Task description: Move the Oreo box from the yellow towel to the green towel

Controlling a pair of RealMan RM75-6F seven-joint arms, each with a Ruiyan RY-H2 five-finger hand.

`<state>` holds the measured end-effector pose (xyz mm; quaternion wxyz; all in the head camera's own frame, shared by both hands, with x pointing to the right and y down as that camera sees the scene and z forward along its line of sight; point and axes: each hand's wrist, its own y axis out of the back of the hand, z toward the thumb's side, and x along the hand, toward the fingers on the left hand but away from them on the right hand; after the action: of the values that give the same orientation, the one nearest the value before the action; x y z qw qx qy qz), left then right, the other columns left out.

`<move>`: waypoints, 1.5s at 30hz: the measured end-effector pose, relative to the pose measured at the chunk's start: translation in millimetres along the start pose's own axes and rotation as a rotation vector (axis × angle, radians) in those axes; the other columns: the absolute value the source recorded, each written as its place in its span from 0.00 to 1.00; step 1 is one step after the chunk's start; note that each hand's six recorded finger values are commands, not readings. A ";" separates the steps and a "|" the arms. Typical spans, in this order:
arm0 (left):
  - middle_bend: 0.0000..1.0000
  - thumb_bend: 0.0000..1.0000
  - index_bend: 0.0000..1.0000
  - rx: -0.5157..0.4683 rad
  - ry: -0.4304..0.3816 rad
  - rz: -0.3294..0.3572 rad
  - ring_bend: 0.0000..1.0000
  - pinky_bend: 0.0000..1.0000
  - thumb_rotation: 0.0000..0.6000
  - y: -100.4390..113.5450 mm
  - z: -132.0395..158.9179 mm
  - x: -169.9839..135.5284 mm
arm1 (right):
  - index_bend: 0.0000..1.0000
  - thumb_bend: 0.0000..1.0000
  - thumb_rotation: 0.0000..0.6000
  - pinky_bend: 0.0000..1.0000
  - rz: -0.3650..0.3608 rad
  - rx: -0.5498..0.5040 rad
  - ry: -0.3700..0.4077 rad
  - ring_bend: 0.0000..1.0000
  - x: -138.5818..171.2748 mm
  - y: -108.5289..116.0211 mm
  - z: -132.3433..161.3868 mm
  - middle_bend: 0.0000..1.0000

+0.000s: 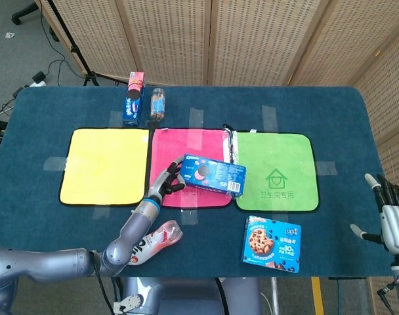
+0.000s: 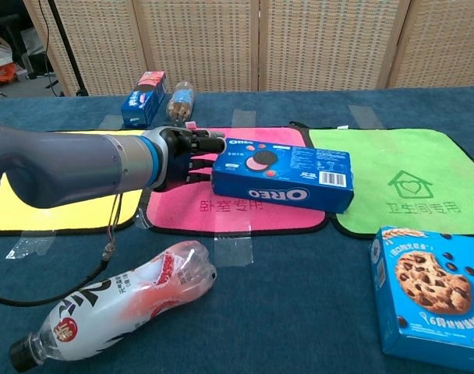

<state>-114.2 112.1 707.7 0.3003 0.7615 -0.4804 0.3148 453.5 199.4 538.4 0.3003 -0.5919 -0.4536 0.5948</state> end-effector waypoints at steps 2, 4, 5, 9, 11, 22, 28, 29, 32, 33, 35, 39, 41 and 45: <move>0.00 0.80 0.00 0.000 -0.018 0.015 0.00 0.00 1.00 1.0 2.9 -0.8 | 0.00 0.00 1.00 0.00 0.002 -0.001 -0.002 0.00 -0.7 0.0 -0.9 0.00; 0.00 0.78 0.00 0.000 -0.043 0.043 0.00 0.00 1.00 6.1 6.8 -3.1 | 0.00 0.00 1.00 0.00 0.002 0.000 0.000 0.00 -0.7 -0.1 -0.6 0.00; 0.00 0.77 0.00 0.002 -0.055 0.057 0.00 0.00 1.00 9.3 8.8 -4.9 | 0.00 0.00 1.00 0.00 0.002 0.001 0.002 0.00 -0.4 -0.2 -0.2 0.00; 0.00 0.68 0.00 0.031 -0.122 0.125 0.00 0.00 1.00 29.4 20.0 -16.3 | 0.00 0.00 1.00 0.00 0.000 0.006 0.008 0.00 0.2 -0.5 1.7 0.00; 0.00 0.52 0.00 0.070 -0.159 0.159 0.00 0.00 1.00 42.5 26.7 -24.2 | 0.00 0.00 1.00 0.00 -0.003 0.007 0.013 0.00 0.4 -1.1 3.3 0.00; 0.00 0.07 0.00 0.442 -0.269 0.342 0.00 0.00 1.00 136.4 47.3 -83.1 | 0.00 0.00 1.00 0.00 -0.023 0.038 0.075 0.00 -8.1 0.2 17.4 0.00; 0.00 0.24 0.00 0.648 -0.254 0.531 0.00 0.00 1.00 215.3 43.5 -139.1 | 0.00 0.28 1.00 0.00 -0.004 0.081 0.209 0.00 -29.2 6.6 49.7 0.00; 0.00 0.23 0.00 0.677 -0.246 0.555 0.00 0.00 1.00 226.3 41.0 -148.5 | 0.00 0.31 1.00 0.00 0.010 0.094 0.252 0.00 -35.1 7.0 60.5 0.00; 0.00 0.23 0.00 0.772 -0.204 0.615 0.00 0.00 1.00 257.8 27.4 -179.0 | 0.02 0.45 1.00 0.00 0.043 0.132 0.372 0.00 -48.9 7.3 92.6 0.00; 0.00 0.24 0.00 0.797 -0.188 0.629 0.00 0.00 1.00 265.5 23.0 -187.7 | 0.04 0.49 1.00 0.00 0.053 0.144 0.407 0.00 -52.7 7.0 102.8 0.00; 0.00 0.25 0.00 0.844 -0.156 0.655 0.00 0.00 1.00 279.9 15.4 -205.1 | 0.06 0.55 1.00 0.00 0.075 0.173 0.485 0.00 -60.2 5.8 126.3 0.00; 0.00 0.26 0.00 0.900 -0.105 0.710 0.00 0.00 1.00 299.8 9.5 -233.2 | 0.09 0.71 1.00 0.00 0.110 0.237 0.612 0.00 -70.9 0.6 169.5 0.00; 0.00 0.26 0.00 0.922 -0.078 0.740 0.00 0.00 1.00 307.7 7.1 -247.7 | 0.10 0.80 1.00 0.00 0.124 0.282 0.679 0.00 -75.5 -3.9 194.7 0.00; 0.00 0.27 0.00 0.952 -0.051 0.792 0.00 0.00 1.00 314.8 5.8 -266.3 | 0.14 0.99 1.00 0.00 0.144 0.358 0.796 0.00 -82.0 -16.8 243.1 0.00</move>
<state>-493.5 139.5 548.3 -0.2235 0.5833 -0.5404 0.5637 222.8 88.2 561.6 0.5072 -0.7436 -0.1499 0.4090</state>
